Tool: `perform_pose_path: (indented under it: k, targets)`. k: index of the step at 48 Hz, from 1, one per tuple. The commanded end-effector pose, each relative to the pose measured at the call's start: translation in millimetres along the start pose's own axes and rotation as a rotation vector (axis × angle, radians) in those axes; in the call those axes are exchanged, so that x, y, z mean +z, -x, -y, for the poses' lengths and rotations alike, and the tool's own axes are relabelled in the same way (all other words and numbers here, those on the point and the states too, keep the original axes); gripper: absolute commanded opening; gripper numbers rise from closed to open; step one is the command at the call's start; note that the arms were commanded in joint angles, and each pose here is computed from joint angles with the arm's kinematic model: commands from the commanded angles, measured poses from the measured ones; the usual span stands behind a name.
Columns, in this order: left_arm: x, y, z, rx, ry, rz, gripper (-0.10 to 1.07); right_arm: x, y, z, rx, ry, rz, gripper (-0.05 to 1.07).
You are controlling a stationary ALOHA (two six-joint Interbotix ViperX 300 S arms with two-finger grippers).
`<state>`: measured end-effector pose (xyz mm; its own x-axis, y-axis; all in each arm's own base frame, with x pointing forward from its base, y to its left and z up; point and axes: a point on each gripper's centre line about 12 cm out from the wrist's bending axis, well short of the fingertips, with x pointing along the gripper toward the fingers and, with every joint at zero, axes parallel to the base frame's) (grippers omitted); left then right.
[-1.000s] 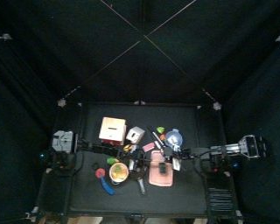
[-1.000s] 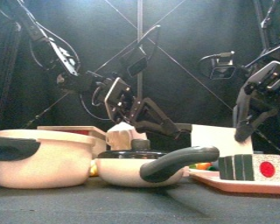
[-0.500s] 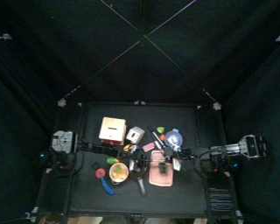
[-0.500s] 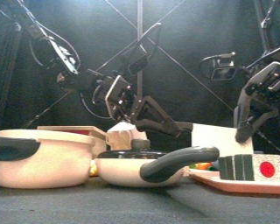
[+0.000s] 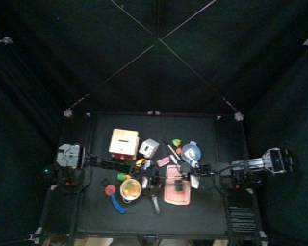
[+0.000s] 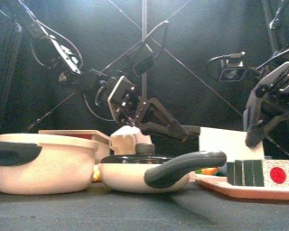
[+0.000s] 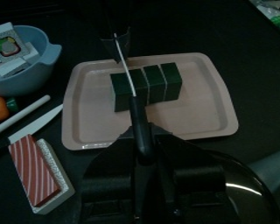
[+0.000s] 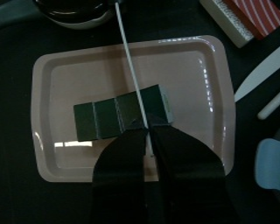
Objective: Cut sushi piece
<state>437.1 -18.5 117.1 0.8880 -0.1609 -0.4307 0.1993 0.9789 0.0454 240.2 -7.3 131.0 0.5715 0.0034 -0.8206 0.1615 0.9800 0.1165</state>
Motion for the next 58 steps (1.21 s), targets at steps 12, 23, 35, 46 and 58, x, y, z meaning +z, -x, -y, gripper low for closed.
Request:
perform_pose_path:
  k: [12,23,35,46,58]
  targets:
    - [0.5,-3.9,9.7,-0.022,-0.017,-0.002,0.42,-13.9,-12.8,10.9,-0.031,-0.02,-0.057,0.31]
    - [0.5,-4.4,9.6,-0.022,-0.019,-0.002,0.42,-16.4,-14.4,11.2,-0.032,-0.025,-0.064,0.31]
    - [-8.3,-8.5,9.4,-0.023,-0.015,-0.023,0.42,-19.8,-19.0,12.1,-0.036,-0.026,-0.079,0.31]
    - [-10.7,-12.8,1.4,-0.009,-0.005,-0.027,0.42,-23.1,-26.0,15.0,-0.046,-0.026,-0.107,0.31]
    - [-7.5,-11.3,-7.1,0.01,0.0,-0.019,0.42,-16.7,-21.2,19.0,-0.056,-0.009,-0.08,0.31]
